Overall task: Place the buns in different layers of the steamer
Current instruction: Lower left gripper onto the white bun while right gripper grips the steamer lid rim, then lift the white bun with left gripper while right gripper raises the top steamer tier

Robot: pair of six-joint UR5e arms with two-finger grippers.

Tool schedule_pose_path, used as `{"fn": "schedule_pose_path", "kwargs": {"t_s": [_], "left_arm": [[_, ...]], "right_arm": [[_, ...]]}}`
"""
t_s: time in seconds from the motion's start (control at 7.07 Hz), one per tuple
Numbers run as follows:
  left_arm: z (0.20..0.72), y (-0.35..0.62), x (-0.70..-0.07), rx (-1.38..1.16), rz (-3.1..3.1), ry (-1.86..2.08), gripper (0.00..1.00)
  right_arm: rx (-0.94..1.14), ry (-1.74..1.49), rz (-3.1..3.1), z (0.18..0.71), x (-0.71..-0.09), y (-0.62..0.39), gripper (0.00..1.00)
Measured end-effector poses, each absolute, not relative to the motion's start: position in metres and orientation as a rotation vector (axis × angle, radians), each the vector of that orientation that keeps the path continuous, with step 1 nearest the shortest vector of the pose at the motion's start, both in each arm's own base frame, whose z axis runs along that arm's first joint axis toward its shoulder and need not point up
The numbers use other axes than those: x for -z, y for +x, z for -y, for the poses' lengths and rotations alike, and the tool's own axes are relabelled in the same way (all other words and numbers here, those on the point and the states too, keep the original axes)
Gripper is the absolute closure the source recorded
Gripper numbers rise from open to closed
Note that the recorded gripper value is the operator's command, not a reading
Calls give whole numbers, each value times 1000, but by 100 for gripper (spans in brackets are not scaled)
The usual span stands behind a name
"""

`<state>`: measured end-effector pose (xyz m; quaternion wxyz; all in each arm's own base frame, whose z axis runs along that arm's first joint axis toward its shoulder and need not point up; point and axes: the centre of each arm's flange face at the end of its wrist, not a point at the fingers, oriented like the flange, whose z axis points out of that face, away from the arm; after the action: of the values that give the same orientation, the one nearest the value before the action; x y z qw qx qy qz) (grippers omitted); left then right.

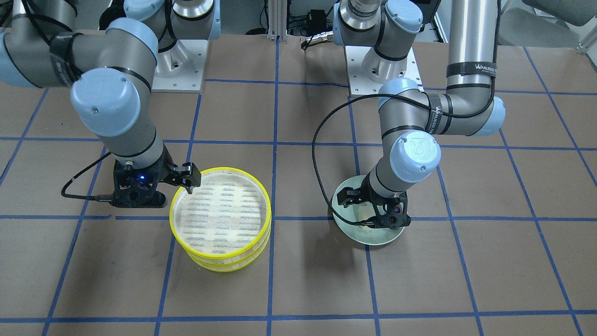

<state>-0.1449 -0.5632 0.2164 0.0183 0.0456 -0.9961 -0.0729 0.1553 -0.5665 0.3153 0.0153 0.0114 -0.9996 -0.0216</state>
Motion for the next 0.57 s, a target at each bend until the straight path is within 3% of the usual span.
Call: {"fn": "schedule_pose_path", "kwargs": {"t_s": [0.14, 0.28, 0.42, 0.57], "left_arm": [[567, -145, -206, 224, 3092, 142, 2], [570, -145, -197, 217, 3092, 141, 54], [572, -145, -194, 212, 3093, 128, 94], [574, -145, -194, 201, 3096, 93, 99]], "right_arm": [[78, 36, 3110, 573, -293, 156, 63], [88, 36, 3111, 576, -282, 156, 79], [93, 34, 3112, 577, -278, 156, 89], [95, 31, 3111, 578, -276, 156, 90]]}}
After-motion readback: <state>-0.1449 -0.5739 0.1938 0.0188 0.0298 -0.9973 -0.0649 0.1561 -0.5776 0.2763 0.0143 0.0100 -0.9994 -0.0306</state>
